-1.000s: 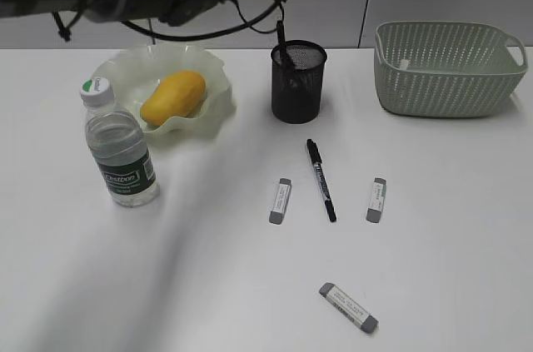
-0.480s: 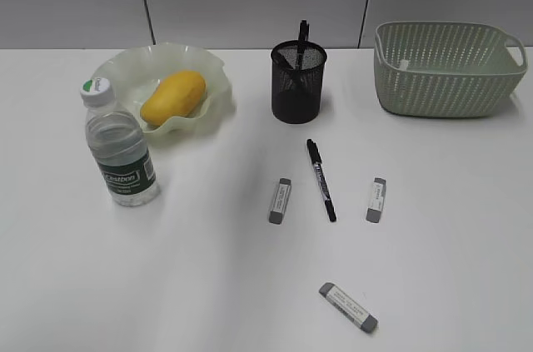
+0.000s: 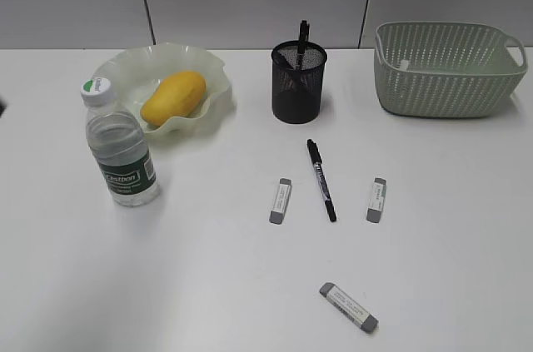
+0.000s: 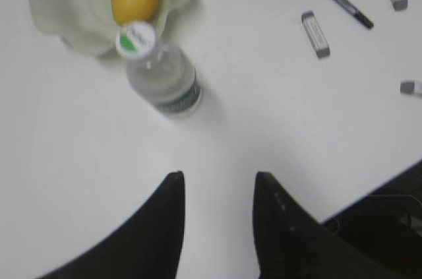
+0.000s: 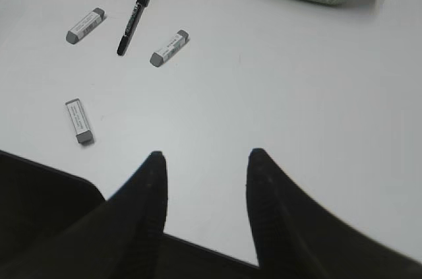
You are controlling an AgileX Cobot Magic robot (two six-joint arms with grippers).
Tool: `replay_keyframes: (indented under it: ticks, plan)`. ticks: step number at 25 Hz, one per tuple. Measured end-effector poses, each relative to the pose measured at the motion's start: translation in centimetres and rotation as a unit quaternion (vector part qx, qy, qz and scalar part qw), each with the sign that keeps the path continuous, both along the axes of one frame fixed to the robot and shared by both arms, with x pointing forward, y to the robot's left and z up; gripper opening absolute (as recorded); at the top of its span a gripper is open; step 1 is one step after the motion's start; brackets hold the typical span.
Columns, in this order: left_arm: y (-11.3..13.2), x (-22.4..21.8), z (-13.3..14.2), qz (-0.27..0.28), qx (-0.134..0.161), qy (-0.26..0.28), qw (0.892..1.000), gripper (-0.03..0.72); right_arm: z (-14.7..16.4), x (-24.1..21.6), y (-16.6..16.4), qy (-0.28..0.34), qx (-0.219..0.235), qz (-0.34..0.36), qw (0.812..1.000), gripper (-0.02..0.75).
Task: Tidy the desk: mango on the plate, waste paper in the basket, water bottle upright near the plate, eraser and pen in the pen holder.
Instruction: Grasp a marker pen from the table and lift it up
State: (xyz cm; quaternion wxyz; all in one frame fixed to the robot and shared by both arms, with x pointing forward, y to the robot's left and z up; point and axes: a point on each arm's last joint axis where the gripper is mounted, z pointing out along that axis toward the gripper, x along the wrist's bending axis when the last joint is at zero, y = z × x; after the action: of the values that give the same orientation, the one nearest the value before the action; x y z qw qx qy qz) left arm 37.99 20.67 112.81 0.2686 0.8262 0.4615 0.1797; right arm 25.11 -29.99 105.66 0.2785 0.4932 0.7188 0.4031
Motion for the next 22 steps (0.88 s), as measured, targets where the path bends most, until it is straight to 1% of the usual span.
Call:
replay_keyframes:
  ticks: [1,2,3,6,9,12,17,19,22]
  plan:
    - [1.2,-1.6,-0.7,0.000,-0.005,-0.004,1.000,0.262,0.0,0.0,0.0,0.000,0.000,0.000,1.000,0.330]
    - [2.7,-3.6,-0.9,0.000,-0.020,-0.023,1.000,0.262,0.0,0.0,0.0,0.000,0.000,0.000,1.000,0.330]
    - [3.8,-5.0,-1.5,0.000,-0.029,-0.034,0.999,0.262,0.0,0.0,0.0,0.000,0.000,0.000,1.000,0.330]
    - [6.0,-8.0,-3.9,0.000,-0.046,-0.054,0.997,0.262,0.0,0.0,0.0,0.000,0.000,0.000,1.000,0.330]
    - [7.4,-10.3,-6.3,-0.003,-0.072,-0.062,0.995,0.255,0.0,0.0,0.0,0.000,0.000,0.000,1.000,0.330]
    - [8.7,-11.8,-6.5,-0.004,-0.103,-0.104,0.989,0.244,0.0,0.0,0.0,0.000,0.000,0.000,1.000,0.330]
    - [10.4,-14.0,-6.4,-0.004,-0.149,-0.174,0.973,0.241,0.0,0.0,0.0,0.000,0.000,0.000,1.000,0.330]
    - [10.7,-14.4,-6.4,-0.003,-0.158,-0.188,0.969,0.241,0.1,0.0,0.0,-0.005,0.003,0.001,1.000,0.330]
    - [10.5,-14.1,-6.4,-0.002,-0.153,-0.181,0.972,0.241,1.0,0.5,0.3,-0.017,0.009,0.003,1.000,0.330]
